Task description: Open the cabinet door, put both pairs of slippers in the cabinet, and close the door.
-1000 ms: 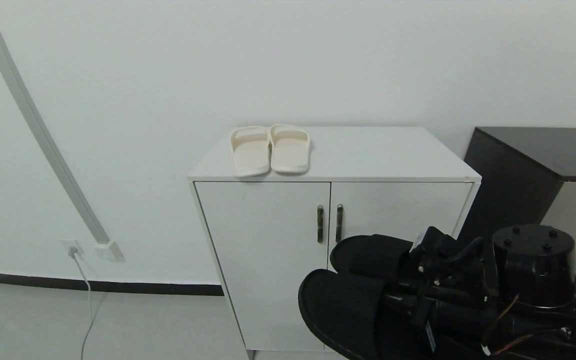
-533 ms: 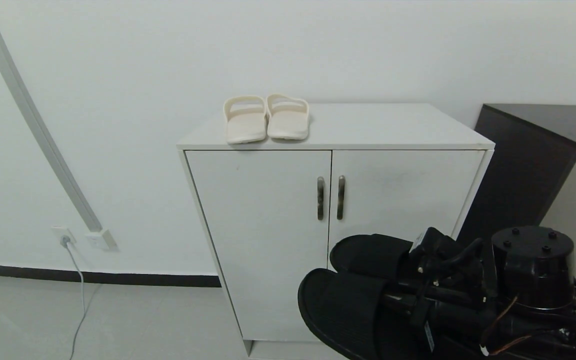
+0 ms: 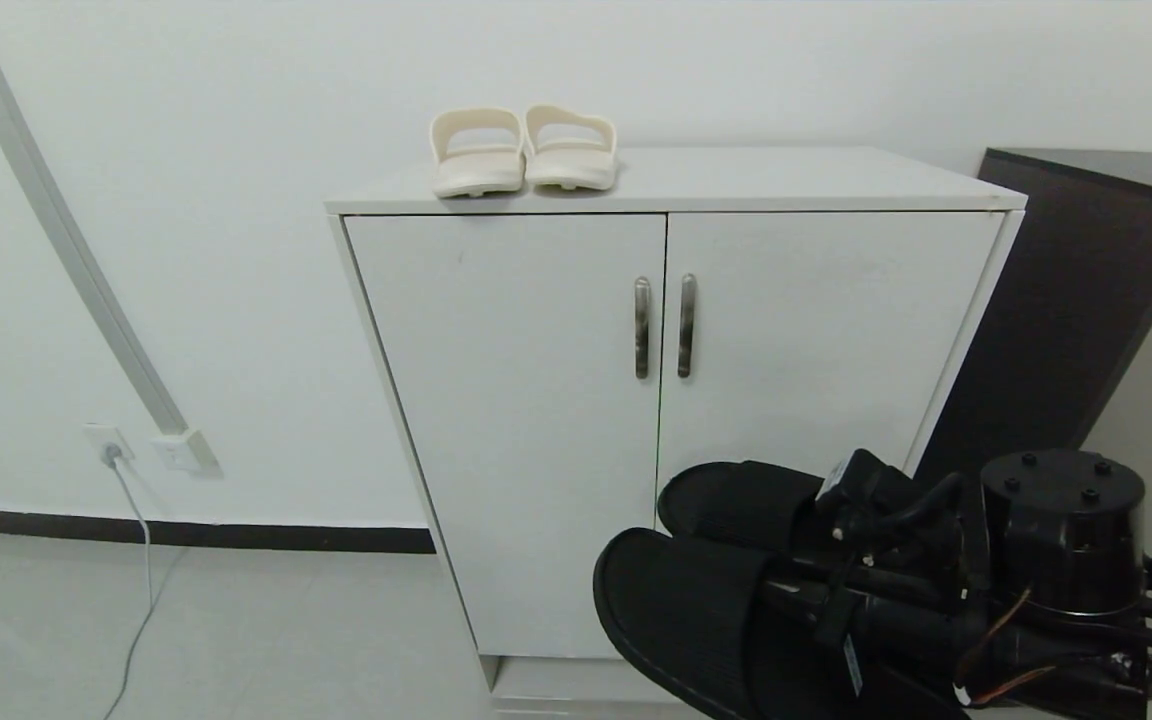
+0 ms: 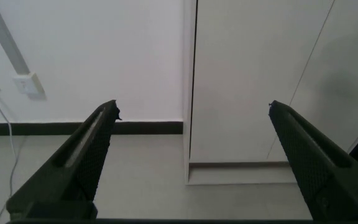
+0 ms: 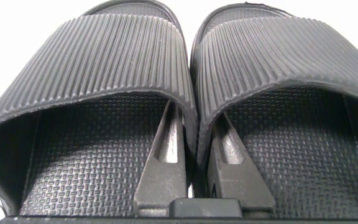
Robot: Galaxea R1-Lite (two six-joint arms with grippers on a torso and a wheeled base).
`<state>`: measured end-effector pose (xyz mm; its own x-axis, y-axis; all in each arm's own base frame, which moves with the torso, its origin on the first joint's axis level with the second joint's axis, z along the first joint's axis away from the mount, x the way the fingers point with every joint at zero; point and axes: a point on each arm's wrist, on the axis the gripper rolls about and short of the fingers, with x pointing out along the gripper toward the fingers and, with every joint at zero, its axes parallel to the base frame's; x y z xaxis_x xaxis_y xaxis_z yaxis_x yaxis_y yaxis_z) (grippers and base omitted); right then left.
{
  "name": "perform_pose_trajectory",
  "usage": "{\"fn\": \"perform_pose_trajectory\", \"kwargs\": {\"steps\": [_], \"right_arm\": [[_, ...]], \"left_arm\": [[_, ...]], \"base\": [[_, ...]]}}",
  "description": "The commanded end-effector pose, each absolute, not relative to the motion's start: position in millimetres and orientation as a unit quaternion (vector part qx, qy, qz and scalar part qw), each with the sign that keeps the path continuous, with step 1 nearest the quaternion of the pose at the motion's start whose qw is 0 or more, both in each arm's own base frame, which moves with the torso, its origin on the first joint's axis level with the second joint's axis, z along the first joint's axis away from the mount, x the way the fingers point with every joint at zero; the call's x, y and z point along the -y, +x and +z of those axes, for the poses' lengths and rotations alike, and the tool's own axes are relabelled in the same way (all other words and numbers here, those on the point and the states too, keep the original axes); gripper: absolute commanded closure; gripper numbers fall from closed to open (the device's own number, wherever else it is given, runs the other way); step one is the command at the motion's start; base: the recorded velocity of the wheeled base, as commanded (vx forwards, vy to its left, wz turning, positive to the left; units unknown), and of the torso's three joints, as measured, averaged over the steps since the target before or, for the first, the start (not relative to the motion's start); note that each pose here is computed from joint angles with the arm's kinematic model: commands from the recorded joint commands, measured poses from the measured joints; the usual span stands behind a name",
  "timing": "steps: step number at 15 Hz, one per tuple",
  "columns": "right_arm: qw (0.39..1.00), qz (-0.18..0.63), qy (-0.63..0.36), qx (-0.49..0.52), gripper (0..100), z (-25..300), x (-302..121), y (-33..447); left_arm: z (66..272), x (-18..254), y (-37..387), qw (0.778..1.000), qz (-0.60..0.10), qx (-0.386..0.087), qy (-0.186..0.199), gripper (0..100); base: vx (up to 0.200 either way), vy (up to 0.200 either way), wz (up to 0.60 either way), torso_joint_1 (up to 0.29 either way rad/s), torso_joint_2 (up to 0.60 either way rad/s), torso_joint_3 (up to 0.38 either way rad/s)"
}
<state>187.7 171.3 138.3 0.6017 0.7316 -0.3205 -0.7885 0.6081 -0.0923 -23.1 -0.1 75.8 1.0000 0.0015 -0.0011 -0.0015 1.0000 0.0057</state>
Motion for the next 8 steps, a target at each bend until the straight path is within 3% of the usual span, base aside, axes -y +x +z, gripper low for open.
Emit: {"fn": "perform_pose_trajectory", "kwargs": {"steps": [1, 2, 8], "right_arm": [[0.887, 0.428, -0.115, -0.131, 100, 135.0, -172.2, 188.6], [0.887, 0.428, -0.116, -0.128, 100, 134.7, -172.2, 188.7], [0.886, 0.431, -0.116, -0.128, 100, 131.8, -173.0, 188.7]], "left_arm": [[76.1, 0.1, -23.1, 1.0, 0.001, -0.001, 0.003, 0], [76.1, 0.1, -23.1, 1.0, 0.001, -0.001, 0.003, 0], [76.1, 0.1, -22.8, 1.0, 0.001, -0.004, 0.005, 0]], "base": [[0.0, 0.0, 0.0, -0.032, 0.44, 0.403], [0.0, 0.0, 0.0, 0.002, 0.25, 0.222], [0.0, 0.0, 0.0, 0.0, 0.0, 0.0]]}}
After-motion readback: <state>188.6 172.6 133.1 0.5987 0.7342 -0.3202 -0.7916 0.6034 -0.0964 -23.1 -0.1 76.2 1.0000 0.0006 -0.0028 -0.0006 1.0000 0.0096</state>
